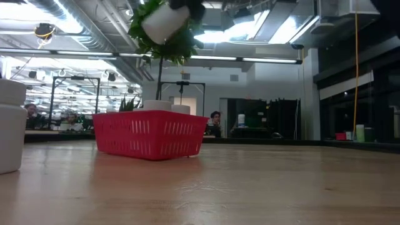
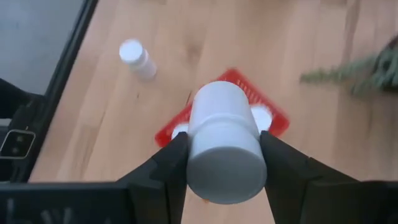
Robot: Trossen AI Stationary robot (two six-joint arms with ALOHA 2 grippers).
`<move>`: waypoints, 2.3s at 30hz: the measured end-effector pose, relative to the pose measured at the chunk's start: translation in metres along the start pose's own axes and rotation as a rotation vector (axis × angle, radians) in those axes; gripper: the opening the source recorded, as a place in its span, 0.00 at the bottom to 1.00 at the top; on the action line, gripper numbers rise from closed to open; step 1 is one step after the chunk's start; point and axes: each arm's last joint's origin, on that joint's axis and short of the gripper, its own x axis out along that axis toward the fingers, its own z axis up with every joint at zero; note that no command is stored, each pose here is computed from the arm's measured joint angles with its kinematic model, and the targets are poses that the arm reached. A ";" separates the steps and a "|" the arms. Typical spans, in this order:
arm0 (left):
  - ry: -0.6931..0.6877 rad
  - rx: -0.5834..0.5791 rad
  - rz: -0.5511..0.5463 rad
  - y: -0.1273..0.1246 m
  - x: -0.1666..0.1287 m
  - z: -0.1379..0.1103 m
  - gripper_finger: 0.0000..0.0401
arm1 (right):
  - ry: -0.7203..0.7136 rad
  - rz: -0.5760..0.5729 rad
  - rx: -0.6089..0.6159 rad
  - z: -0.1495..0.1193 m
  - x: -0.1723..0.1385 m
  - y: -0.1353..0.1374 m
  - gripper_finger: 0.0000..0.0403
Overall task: Pick and place pill bottles into a basket
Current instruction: Adjust the white pill bottle into the bin
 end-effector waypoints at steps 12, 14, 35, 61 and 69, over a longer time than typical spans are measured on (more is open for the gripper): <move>-0.121 0.042 -0.004 0.002 -0.016 0.013 0.64 | 0.117 -0.020 -0.045 0.010 0.027 -0.005 0.38; -0.170 0.036 0.023 0.008 -0.021 0.019 0.64 | 0.135 -0.030 -0.043 0.009 0.035 -0.007 0.38; -0.244 0.036 0.073 0.029 -0.042 0.025 0.64 | 0.150 -0.054 -0.067 0.008 0.054 0.002 0.38; -0.135 0.061 0.075 0.024 -0.037 0.013 0.64 | 0.287 -0.096 -0.074 -0.009 0.068 0.001 0.38; -0.124 0.054 0.071 0.024 -0.037 0.012 0.64 | 0.388 -0.156 -0.073 -0.017 0.063 0.006 0.38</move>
